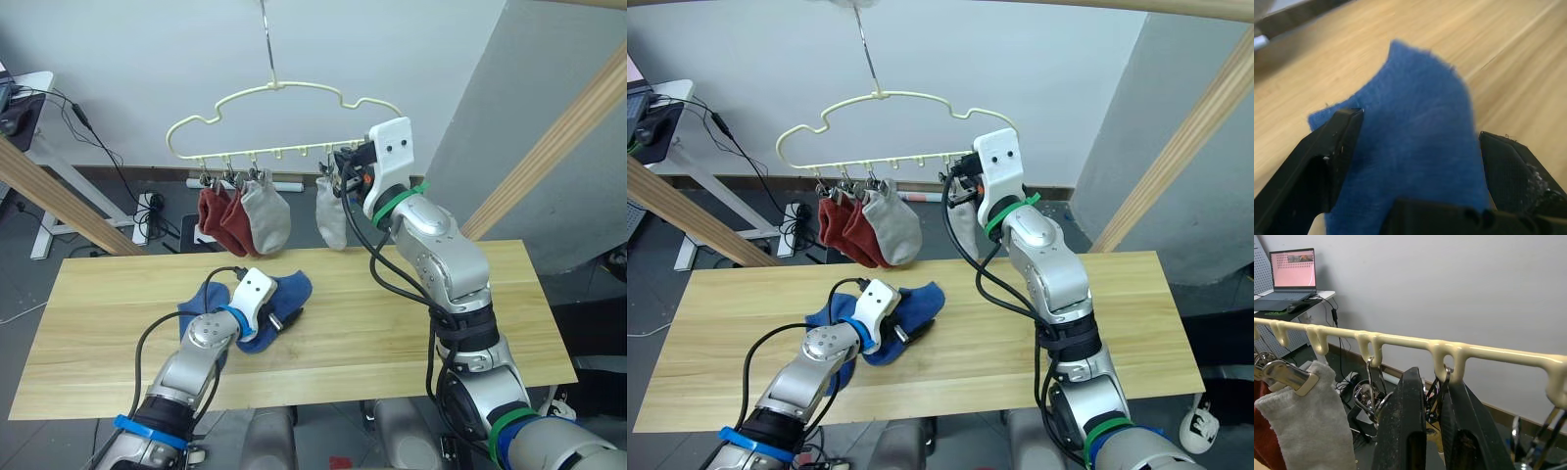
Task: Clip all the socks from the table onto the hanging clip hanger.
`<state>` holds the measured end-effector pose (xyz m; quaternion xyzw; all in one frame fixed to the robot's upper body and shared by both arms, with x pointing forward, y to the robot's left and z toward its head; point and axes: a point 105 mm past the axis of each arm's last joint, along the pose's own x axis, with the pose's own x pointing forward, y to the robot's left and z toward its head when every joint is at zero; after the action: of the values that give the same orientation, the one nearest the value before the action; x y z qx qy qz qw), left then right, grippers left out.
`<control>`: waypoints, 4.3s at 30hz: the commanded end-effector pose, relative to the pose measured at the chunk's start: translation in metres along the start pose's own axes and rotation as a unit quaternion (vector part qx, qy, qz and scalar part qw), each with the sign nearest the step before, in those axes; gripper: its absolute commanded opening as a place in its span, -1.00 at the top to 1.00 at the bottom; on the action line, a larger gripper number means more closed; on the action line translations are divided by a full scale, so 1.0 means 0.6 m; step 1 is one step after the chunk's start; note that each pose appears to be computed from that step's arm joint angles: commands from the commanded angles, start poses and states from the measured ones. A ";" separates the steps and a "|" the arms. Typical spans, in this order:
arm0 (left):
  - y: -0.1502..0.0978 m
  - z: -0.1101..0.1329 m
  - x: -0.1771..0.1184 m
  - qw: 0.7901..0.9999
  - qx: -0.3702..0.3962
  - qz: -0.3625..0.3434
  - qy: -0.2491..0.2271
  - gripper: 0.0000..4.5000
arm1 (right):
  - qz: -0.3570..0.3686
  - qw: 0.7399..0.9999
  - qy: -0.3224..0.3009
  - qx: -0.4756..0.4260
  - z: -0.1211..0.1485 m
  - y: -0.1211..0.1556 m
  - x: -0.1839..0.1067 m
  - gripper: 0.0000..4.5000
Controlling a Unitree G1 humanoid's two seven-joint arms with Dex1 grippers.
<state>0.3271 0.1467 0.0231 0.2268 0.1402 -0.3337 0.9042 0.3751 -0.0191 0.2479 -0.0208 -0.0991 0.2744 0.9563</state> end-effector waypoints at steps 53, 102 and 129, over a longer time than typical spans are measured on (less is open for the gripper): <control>0.057 0.279 0.009 0.914 0.025 0.137 -0.380 1.00 | 0.002 0.999 -0.039 0.016 0.047 0.008 -0.003 0.98; 0.074 0.105 -0.187 0.988 0.038 -0.069 -0.134 -0.44 | 0.167 0.969 0.035 -0.179 -0.041 -0.036 -0.191 -0.66; 0.067 0.062 -0.254 0.997 -0.033 -0.058 -0.030 -0.44 | 0.173 0.971 0.041 -0.159 -0.077 -0.069 -0.249 -0.66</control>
<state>0.2463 0.2399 0.1143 0.1598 0.1587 -0.3827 0.8960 0.2860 -0.1335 0.1703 -0.1966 -0.0786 0.4119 0.8863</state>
